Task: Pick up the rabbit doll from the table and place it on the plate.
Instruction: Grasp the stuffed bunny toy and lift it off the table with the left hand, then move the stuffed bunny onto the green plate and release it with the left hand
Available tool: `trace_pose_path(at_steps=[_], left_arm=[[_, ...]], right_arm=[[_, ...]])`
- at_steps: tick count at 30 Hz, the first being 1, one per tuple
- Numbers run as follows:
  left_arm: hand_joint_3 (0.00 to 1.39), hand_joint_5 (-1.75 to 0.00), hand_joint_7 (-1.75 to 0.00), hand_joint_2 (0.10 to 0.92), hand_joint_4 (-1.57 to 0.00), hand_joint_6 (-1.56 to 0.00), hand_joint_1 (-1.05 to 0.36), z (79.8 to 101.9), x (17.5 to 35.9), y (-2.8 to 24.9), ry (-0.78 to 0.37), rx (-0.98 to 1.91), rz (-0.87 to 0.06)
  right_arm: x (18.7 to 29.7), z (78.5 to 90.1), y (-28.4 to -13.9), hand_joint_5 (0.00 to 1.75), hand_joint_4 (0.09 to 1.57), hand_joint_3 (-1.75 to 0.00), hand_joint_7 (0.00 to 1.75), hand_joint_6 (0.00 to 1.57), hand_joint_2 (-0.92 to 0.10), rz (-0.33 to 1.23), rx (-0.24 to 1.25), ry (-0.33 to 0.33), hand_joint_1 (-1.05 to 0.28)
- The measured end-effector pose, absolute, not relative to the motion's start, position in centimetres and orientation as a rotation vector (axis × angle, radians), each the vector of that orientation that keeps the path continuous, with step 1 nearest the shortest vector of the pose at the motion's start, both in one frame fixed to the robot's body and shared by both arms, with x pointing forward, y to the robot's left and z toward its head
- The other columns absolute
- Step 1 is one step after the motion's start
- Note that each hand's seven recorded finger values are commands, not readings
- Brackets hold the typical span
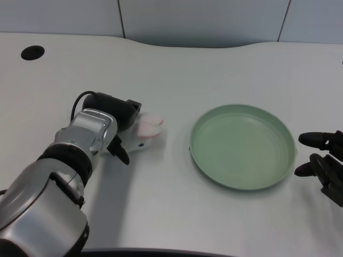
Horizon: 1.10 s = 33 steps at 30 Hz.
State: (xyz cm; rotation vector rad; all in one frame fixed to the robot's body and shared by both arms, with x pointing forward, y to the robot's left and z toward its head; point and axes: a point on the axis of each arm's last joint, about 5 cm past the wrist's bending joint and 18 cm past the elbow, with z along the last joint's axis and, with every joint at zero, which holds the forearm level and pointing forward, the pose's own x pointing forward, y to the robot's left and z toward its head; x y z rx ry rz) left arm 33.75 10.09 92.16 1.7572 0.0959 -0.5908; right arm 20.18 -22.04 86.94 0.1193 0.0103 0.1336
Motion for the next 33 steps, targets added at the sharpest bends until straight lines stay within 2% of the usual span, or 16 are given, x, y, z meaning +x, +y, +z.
trace_pose_path(at_steps=[1,3,4,5,8,10,11,14,16,18,19,22,23,25,30,33], left_arm=[[0.0,-0.12,-0.06,0.828,-0.27,-0.27,-0.64,91.9,33.6,10.1,0.062,1.763,-0.579],[0.01,-0.17,-0.1,0.849,-0.39,-0.43,-0.54,91.2,33.3,10.3,-0.003,1.759,-0.553],[0.01,-0.3,-0.19,0.862,-0.44,-0.51,-0.49,90.9,33.1,10.4,-0.032,1.75,-0.536],[0.0,-0.67,-0.46,0.87,-0.34,-0.48,-0.45,90.7,32.9,10.5,-0.06,1.74,-0.518],[0.01,-1.42,-1.18,0.887,-0.3,-0.34,-0.33,90.2,32.7,10.7,-0.138,1.702,-0.474],[0.04,-1.65,-1.34,0.912,-0.32,-0.3,-0.27,90.0,32.5,10.8,-0.173,1.673,-0.454],[0.07,-1.71,-1.44,0.917,-0.42,-0.31,-0.26,89.9,32.5,11.0,-0.186,1.666,-0.449],[0.09,-1.74,-1.38,0.921,-0.55,-0.39,-0.26,89.9,32.5,11.3,-0.225,1.666,-0.42],[0.03,-1.75,-0.93,0.912,-0.75,-0.65,-0.32,89.9,32.5,11.6,-0.24,1.664,-0.408],[0.01,-1.75,-0.84,0.915,-0.78,-0.73,-0.32,90.0,32.6,11.9,-0.24,1.66,-0.408],[0.03,-1.75,-0.97,0.919,-0.78,-0.69,-0.32,90.0,32.6,12.0,-0.239,1.653,-0.405],[0.04,-1.75,-1.09,0.921,-0.78,-0.68,-0.32,90.2,32.7,12.2,-0.23,1.602,-0.384],[0.06,-1.75,-1.47,0.921,-0.77,-0.58,-0.28,90.3,32.8,12.3,-0.226,1.578,-0.37],[0.07,-1.75,-1.69,0.921,-0.76,-0.52,-0.24,90.6,32.9,12.2,-0.233,1.529,-0.34],[0.08,-1.75,-1.74,0.919,-0.78,-0.54,-0.18,92.5,33.8,11.2,-0.262,1.382,-0.267],[0.06,-1.75,-1.75,0.881,-0.79,-0.58,-0.14,94.1,34.4,10.0,-0.282,1.295,-0.248]], right_arm=[[20.1,86.9,-22.1,1.43,0.29,-0.5,0.94,0.37,-0.92,0.133,0.12,0.015,-0.29],[19.8,86.7,-22.1,1.43,0.29,-0.51,0.95,0.37,-0.92,0.133,0.121,0.023,-0.29],[19.8,86.6,-22.1,1.44,0.3,-0.52,0.95,0.36,-0.92,0.137,0.121,0.024,-0.28],[19.8,86.6,-22.1,1.45,0.3,-0.52,0.96,0.36,-0.92,0.142,0.119,0.018,-0.28],[19.7,86.6,-22.2,1.37,0.39,-0.5,0.95,0.38,-0.92,0.136,0.093,-0.008,-0.3],[19.7,86.6,-22.2,1.35,0.41,-0.5,0.94,0.38,-0.92,0.133,0.079,-0.023,-0.3],[19.6,86.5,-22.2,1.35,0.41,-0.5,0.94,0.39,-0.92,0.131,0.078,-0.024,-0.32],[19.5,86.2,-22.3,1.34,0.42,-0.49,0.94,0.39,-0.92,0.129,0.081,-0.012,-0.32],[19.5,86.1,-22.3,1.35,0.42,-0.51,0.93,0.39,-0.92,0.132,0.082,-0.012,-0.32],[19.6,86.2,-22.3,1.35,0.42,-0.51,0.94,0.39,-0.92,0.14,0.085,-0.015,-0.32],[19.7,86.1,-22.2,1.36,0.42,-0.5,0.94,0.4,-0.92,0.143,0.085,-0.015,-0.32],[19.8,86.1,-22.2,1.36,0.41,-0.5,0.94,0.4,-0.92,0.146,0.086,-0.013,-0.32],[19.8,86.1,-22.2,1.36,0.42,-0.49,0.94,0.4,-0.92,0.147,0.087,-0.012,-0.33],[19.9,86.0,-22.2,1.36,0.42,-0.49,0.94,0.4,-0.92,0.146,0.088,-0.009,-0.33],[20.2,86.1,-22.2,1.36,0.42,-0.49,0.93,0.4,-0.92,0.144,0.086,-0.019,-0.3],[20.3,86.0,-22.2,1.36,0.42,-0.5,0.93,0.4,-0.92,0.145,0.086,-0.018,-0.3]])
